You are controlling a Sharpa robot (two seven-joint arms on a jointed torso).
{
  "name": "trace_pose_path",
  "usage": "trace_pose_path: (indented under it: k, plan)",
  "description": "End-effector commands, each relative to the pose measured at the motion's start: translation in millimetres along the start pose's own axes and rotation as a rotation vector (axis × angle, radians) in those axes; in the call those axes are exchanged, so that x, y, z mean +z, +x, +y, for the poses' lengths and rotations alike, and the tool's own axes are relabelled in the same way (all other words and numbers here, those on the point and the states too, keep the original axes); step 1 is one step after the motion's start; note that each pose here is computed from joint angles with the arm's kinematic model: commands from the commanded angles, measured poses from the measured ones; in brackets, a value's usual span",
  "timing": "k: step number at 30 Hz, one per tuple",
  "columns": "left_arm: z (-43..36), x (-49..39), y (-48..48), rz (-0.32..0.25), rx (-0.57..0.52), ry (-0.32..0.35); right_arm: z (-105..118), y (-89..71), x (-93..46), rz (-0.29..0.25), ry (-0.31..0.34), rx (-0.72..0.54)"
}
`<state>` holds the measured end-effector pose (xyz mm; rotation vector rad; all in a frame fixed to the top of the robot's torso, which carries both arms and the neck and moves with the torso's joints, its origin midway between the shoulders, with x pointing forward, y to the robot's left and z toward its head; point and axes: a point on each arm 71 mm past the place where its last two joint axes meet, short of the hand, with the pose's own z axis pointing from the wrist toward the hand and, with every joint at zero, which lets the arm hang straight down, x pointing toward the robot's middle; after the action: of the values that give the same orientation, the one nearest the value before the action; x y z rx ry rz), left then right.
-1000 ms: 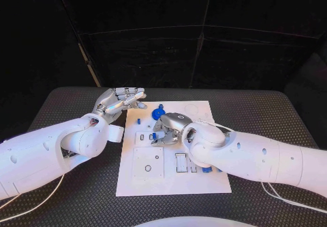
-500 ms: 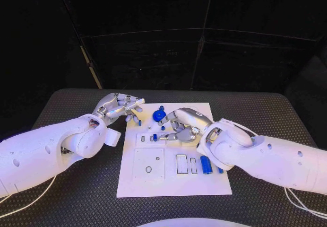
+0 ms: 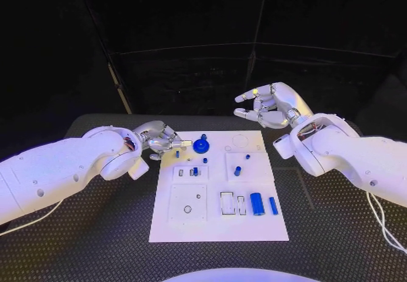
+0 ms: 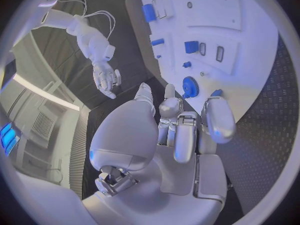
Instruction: Assemble the parts on the task board
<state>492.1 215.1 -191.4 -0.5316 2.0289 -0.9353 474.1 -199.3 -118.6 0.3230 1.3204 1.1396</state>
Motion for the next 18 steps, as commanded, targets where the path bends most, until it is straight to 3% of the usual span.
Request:
trace_pose_path:
  k: [1,7,18]
  plan:
    - [2.2,4.9,4.6,0.072,0.227,-0.175,-4.7,-8.6,1.6,-0.059,0.028,0.079]
    - [-12.4,21.0,13.1,0.121,0.373,-0.23,-11.8,-12.7,4.9,-0.061,0.063,0.083]
    - [-29.7,42.6,29.4,0.181,0.482,-0.254,-16.8,-11.7,8.3,-0.056,0.091,0.086]
